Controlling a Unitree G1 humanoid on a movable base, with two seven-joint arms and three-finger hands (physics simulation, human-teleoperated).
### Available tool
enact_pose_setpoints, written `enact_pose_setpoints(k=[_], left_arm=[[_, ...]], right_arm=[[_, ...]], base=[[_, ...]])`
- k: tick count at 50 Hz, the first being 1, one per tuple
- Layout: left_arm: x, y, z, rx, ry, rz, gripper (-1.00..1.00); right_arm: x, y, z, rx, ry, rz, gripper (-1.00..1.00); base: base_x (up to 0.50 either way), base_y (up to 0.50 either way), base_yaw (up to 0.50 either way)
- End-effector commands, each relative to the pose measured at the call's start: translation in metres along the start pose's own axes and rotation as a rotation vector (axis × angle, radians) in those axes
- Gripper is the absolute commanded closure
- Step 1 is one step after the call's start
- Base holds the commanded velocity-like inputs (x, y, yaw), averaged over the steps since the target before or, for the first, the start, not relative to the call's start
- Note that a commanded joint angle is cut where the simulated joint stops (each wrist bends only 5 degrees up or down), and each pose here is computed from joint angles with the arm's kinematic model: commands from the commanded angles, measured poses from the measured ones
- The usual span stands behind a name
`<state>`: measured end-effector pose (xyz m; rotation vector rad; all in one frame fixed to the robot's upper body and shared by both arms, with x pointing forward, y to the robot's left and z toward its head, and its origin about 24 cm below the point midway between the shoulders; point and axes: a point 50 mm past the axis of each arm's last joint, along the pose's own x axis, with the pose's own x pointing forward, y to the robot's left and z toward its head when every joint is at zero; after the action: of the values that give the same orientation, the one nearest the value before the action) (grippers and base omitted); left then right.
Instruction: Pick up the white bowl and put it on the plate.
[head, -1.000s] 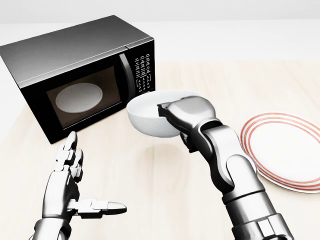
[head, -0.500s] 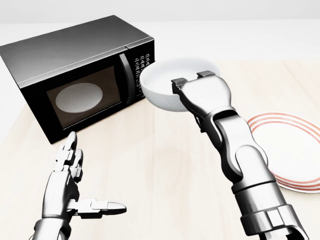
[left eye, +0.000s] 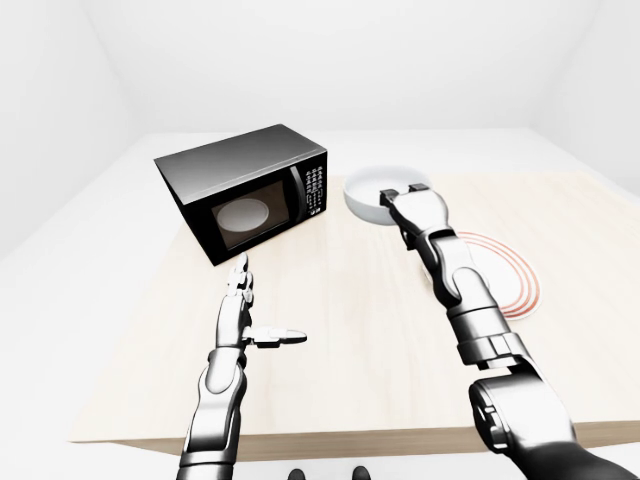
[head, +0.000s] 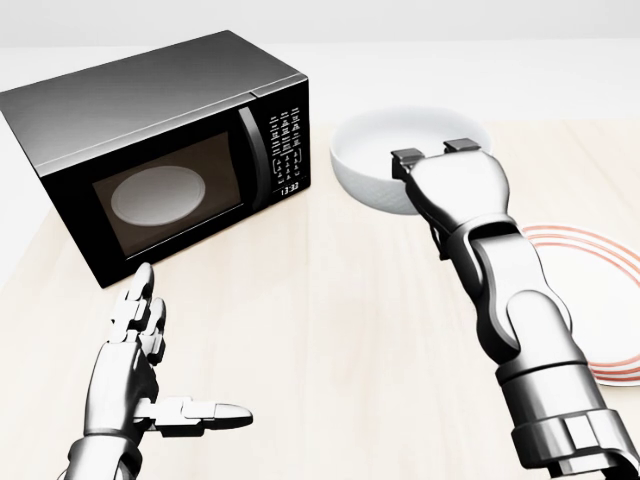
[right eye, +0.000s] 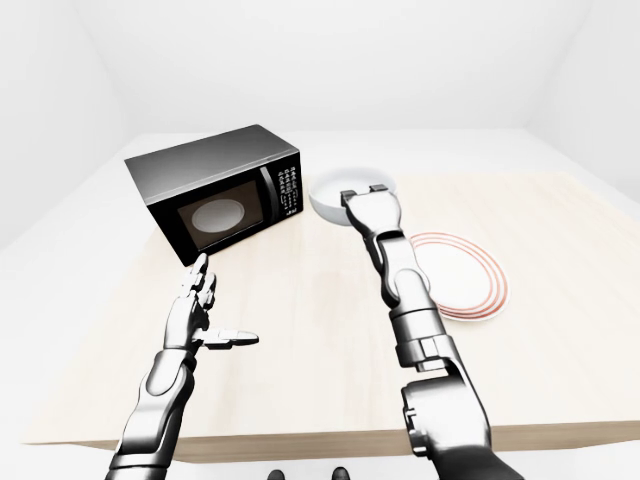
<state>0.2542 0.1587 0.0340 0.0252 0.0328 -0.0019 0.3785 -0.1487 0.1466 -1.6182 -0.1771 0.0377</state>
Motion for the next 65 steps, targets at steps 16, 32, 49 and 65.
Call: enact_pose_setpoints(k=[16, 32, 49, 65], left_arm=[[-0.001, 0.0, -0.001, 0.001, 0.0, 0.0, -1.0], [0.0, 0.0, 0.0, 0.003, 0.001, 0.002, -1.0], [0.001, 0.0, 0.0, 0.002, 0.003, 0.003, -1.0], [0.001, 0.0, -0.001, 0.003, 0.003, 0.002, -1.0]], right_arm=[[-0.01, -0.001, -0.055, -0.039, 0.159, -0.04, 1.0], [-0.019, 0.007, -0.082, -0.036, 0.238, -0.027, 1.0], [-0.028, 0.012, -0.102, -0.028, 0.298, -0.008, 1.0], [-0.041, 0.019, -0.124, -0.016, 0.363, 0.004, 1.0]], base=[[0.0, 0.0, 0.0], [0.0, 0.0, 0.0], [0.0, 0.0, 0.0], [0.0, 0.0, 0.0]])
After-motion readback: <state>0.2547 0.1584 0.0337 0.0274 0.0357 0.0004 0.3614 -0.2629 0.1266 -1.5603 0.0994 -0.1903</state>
